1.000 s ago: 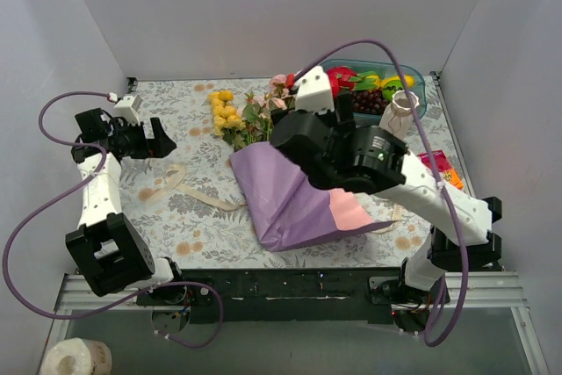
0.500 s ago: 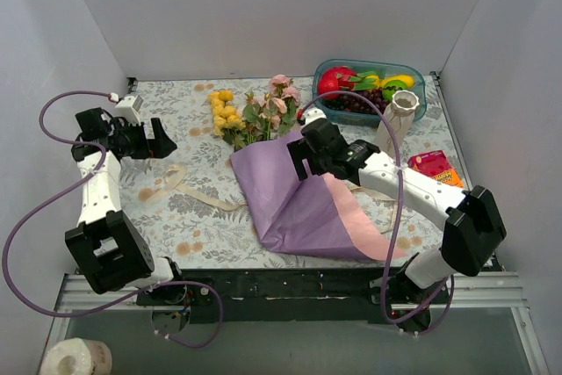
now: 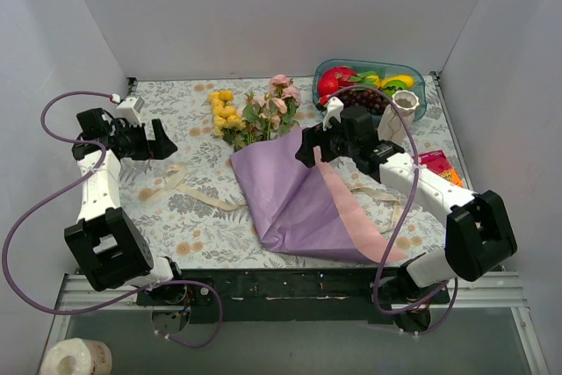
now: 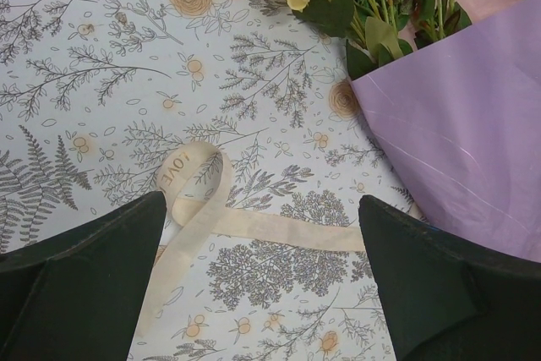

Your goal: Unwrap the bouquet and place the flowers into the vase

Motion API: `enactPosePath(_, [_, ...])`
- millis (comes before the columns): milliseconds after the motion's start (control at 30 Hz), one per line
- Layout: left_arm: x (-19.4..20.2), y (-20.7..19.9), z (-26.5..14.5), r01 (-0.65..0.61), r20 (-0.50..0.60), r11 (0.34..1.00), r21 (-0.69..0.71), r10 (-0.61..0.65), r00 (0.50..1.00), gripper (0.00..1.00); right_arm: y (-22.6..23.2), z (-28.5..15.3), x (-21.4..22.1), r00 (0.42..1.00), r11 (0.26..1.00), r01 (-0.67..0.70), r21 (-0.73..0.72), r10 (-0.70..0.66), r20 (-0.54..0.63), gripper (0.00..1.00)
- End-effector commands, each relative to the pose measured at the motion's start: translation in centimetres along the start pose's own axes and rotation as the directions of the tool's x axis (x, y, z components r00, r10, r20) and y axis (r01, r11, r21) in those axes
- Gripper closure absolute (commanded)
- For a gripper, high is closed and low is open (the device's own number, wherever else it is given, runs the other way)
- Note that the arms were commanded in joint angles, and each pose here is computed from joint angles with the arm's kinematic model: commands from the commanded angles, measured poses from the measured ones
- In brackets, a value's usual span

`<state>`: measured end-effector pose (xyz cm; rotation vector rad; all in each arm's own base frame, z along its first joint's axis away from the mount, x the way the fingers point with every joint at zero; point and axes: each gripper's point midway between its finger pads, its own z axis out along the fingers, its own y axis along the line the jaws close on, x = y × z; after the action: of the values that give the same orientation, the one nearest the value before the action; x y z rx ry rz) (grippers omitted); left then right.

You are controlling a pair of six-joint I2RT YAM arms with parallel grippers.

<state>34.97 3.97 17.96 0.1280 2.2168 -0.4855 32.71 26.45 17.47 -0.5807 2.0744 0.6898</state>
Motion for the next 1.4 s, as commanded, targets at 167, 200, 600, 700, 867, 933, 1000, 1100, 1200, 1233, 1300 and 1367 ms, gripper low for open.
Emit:
enactPosePath(167, [-1.3,0.2,-0.8,-0.053,0.020,0.998,-0.020,0.054,0.998,0.02,-0.9,2.7,-0.2,0.998,0.995,0.046,-0.086,-0.043,0.034,0.05])
enactPosePath(200, [-1.3,0.3,-0.9,-0.053,0.019,0.998,-0.026,0.054,0.998,0.02,-1.1,2.8,-0.2,0.999,0.996,0.045,-0.082,-0.042,0.035,0.05])
enactPosePath(600, [-0.8,0.5,-0.7,-0.053,0.011,0.998,-0.034,0.053,0.999,0.02,-0.2,5.4,2.3,1.000,0.980,-0.021,-0.200,0.016,-0.027,0.14])
enactPosePath(700, [-0.7,0.6,-0.7,-0.048,0.011,0.998,-0.035,0.049,0.999,0.02,0.2,5.1,1.7,1.000,0.975,-0.012,-0.220,0.012,-0.004,0.16])
enactPosePath(867, [-0.6,0.4,-0.6,-0.044,0.010,0.999,-0.028,0.044,0.999,0.02,-0.4,4.6,0.5,1.000,0.986,0.019,-0.168,-0.016,0.020,0.14])
enactPosePath(933, [-0.6,0.3,-0.7,-0.045,0.012,0.999,-0.026,0.045,0.999,0.02,-1.0,4.6,0.6,0.999,0.990,0.035,-0.134,-0.034,0.011,0.12])
enactPosePath(1000, [-0.3,0.3,-0.7,-0.045,0.007,0.999,-0.028,0.045,0.999,0.02,-2.2,4.7,0.7,0.999,0.996,0.045,-0.079,-0.044,0.010,0.12])
enactPosePath(1100, [0.0,0.2,-0.7,-0.042,0.002,0.999,-0.026,0.042,0.999,0.02,-3.4,4.4,0.7,0.999,0.999,0.044,-0.015,-0.043,0.022,0.11])
enactPosePath(1200, [0.2,0.3,-0.7,-0.045,-0.001,0.999,-0.027,0.045,0.999,0.02,-4.0,3.9,-0.2,0.997,0.999,0.048,0.018,-0.049,0.058,0.10])
enactPosePath(1233, [0.3,0.3,-0.6,-0.043,-0.003,0.999,-0.026,0.043,0.999,0.02,-4.1,4.0,-0.2,0.997,0.999,0.049,0.023,-0.050,0.057,0.09])
enactPosePath(1300, [0.4,0.2,-0.6,-0.041,-0.005,0.999,-0.023,0.041,0.999,0.02,-4.3,4.1,-0.3,0.997,0.999,0.042,0.022,-0.043,0.057,0.09])
enactPosePath(1367, [0.4,0.2,-0.6,-0.039,-0.004,0.999,-0.020,0.039,0.999,0.02,-4.4,4.5,0.3,0.999,0.999,0.033,0.006,-0.033,0.040,0.09])
